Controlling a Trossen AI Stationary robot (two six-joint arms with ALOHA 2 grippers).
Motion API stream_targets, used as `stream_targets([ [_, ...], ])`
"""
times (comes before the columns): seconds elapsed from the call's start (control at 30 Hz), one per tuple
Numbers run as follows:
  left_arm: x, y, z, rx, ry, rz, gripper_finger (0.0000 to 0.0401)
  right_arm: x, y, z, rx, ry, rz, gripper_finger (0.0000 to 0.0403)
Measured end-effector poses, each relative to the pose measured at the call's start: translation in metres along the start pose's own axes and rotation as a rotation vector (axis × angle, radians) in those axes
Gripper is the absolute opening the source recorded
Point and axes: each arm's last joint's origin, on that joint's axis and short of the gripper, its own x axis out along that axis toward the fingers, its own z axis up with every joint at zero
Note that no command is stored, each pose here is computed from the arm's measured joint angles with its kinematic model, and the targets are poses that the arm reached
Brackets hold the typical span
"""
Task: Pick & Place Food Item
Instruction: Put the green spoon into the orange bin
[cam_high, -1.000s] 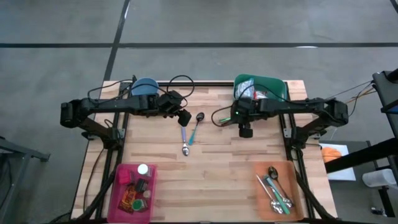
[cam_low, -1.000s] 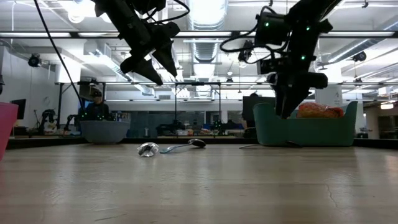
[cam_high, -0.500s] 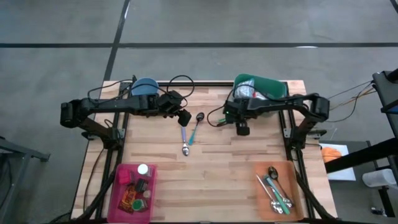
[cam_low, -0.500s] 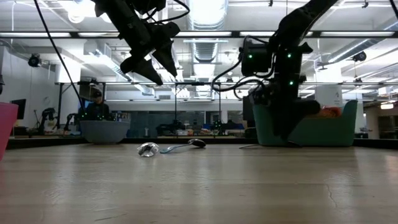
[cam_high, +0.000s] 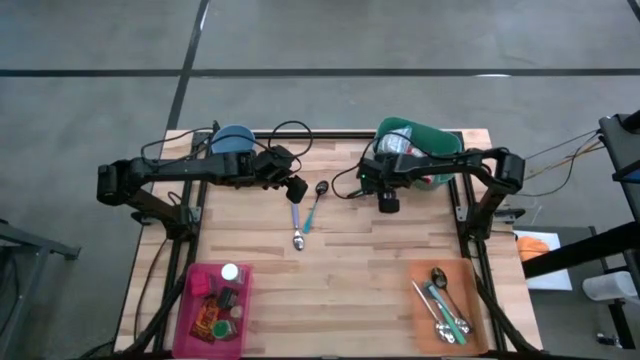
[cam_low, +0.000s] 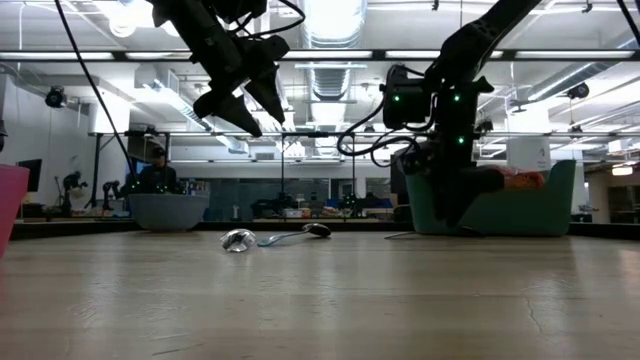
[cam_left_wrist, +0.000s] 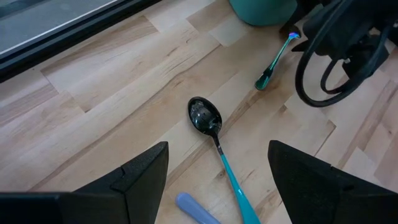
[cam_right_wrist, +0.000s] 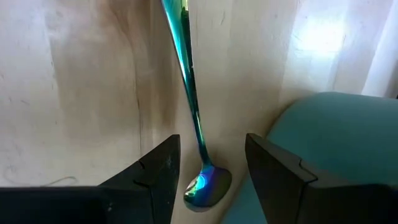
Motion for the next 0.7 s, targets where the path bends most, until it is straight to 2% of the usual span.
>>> stream_targets([
  [0.23,0.000,0.000,0.000,0.000,0.000,0.000,0.0279,-0.003,0.003,0.000,-0.044,-0.006,-0.014,0.0179],
  [0.37,0.000,0.000,0.000,0.000,0.000,0.000,0.0279,-0.014,0.009,0.004,-0.072,-0.011,-0.067,0.0179],
  [0.57,0.000,0.000,0.000,0.000,0.000,0.000,0.0279,-0.028,0.017,0.007,-0.102,-0.058,-0.082,0.0179],
  [0.7,0.000,0.000,0.000,0.000,0.000,0.000,0.0279,-0.033,0.023,0.007,-0.220,-0.047,-0.081,0.0179],
])
